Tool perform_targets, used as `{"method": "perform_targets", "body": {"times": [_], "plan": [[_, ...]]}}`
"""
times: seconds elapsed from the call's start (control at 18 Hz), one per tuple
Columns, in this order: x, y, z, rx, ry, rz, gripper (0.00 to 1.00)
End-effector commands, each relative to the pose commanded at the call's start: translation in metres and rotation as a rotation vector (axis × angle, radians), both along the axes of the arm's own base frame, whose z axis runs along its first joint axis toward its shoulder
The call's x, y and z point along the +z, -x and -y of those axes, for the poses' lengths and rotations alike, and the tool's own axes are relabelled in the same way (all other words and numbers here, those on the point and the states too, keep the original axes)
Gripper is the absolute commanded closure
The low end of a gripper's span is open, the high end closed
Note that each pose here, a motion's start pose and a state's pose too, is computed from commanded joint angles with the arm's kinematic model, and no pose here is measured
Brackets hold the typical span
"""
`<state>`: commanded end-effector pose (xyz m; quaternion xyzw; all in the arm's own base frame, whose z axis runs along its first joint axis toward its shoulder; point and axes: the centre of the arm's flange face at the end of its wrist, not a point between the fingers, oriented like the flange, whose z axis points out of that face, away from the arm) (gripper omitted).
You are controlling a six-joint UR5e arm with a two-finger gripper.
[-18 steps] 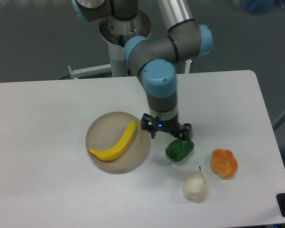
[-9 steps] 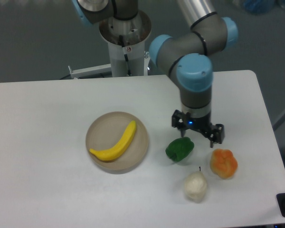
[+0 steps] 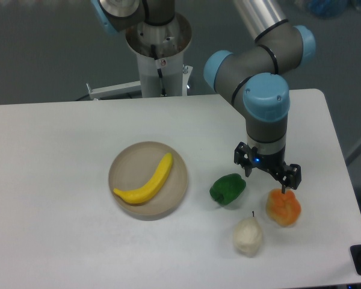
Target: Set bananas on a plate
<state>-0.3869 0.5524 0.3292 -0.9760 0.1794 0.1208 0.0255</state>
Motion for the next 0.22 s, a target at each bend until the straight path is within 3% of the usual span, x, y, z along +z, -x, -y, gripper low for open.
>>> {"method": "perform_targets", "body": {"times": [0.22], "plan": [[0.0012, -0.0001, 0.0001, 0.000, -0.002, -0.002, 0.00]]}}
